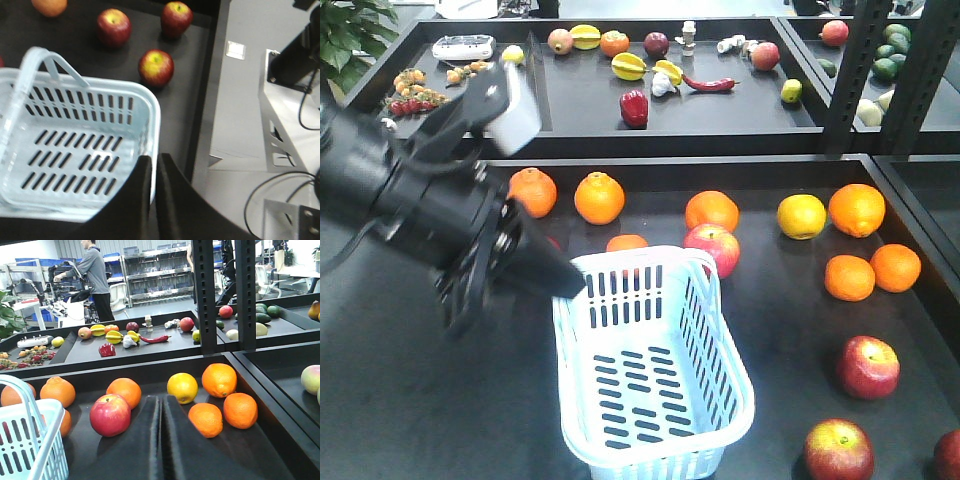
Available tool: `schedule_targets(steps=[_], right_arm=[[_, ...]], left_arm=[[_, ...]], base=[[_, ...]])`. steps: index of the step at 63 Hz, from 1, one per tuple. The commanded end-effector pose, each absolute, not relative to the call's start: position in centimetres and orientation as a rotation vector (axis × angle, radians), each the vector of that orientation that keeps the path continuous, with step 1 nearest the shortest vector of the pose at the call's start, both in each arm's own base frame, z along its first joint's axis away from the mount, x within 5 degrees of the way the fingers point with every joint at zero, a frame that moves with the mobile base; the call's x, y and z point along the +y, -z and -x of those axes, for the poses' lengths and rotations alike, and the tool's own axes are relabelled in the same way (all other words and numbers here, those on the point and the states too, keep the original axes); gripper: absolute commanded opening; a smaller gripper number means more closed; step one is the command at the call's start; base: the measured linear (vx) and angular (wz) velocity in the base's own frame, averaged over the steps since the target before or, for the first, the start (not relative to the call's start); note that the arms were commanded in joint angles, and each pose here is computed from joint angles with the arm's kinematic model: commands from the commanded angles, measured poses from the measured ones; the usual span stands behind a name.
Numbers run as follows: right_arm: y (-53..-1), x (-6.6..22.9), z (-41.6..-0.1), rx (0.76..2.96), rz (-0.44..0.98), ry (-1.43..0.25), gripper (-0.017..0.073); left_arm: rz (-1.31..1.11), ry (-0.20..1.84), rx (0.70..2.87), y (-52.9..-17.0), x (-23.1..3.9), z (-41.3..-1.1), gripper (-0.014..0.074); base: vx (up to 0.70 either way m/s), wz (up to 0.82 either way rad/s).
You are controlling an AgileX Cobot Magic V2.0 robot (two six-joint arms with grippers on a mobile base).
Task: Pick three apples into basket with both arms
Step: 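Open the left gripper and withdraw it from the basket handle, then reach the right gripper down over the red apple nearest the robot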
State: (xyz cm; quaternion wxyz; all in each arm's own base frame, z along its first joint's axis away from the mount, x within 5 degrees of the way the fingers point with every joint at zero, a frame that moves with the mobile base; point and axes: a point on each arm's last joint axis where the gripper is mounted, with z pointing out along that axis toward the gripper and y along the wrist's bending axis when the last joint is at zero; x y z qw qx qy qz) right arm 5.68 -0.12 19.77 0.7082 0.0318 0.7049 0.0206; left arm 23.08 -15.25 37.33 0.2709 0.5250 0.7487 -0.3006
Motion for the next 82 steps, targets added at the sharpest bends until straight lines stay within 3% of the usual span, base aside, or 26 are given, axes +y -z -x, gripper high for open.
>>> schedule_targets(steps=[1, 17, 33, 48, 63, 69, 82], right_arm=[[-20.1, -0.1, -5.6, 1.495, -0.056, -0.042, -0.0005], [-20.1, -0.1, -5.6, 1.495, -0.056, -0.042, -0.0005], [-20.2, -0.1, -5.6, 1.478, -0.112, -0.106, -0.0005], [-20.3, -0.1, -5.6, 1.444, -0.316, -0.323, -0.0005], [-20.6, -0.3, -5.6, 1.343, -0.658, -0.687, -0.0005], [-22.6, 0.0, -5.2, 1.345, -0.597, -0.675, -0.0005], [-31.9, 1.0, -4.0, 1.56, -0.208, -0.37, -0.0005]], left_arm=[[-1.367, 0.864, 1.975, -38.3, -14.8, -20.7, -0.0008], [-1.113, 0.796, 2.034, -34.9, -12.1, -15.6, -0.0008], [-0.722, 0.641, 1.919, -31.5, -8.4, -10.8, -0.0008], [-0.596, 0.617, 1.887, -27.0, -6.5, -7.5, -0.0008], [-0.503, 0.545, 1.76, -27.8, -5.6, -7.3, -0.0008], [-0.512, 0.543, 1.764, -27.8, -5.6, -7.3, -0.0008], [-0.519, 0.548, 1.769, -27.7, -5.6, -7.2, -0.0008]], base=[[0.0, 0.0], [0.0, 0.0], [0.0, 0.0], [0.0, 0.0], [0.0, 0.0], [0.0, 0.0], [0.0, 0.0]])
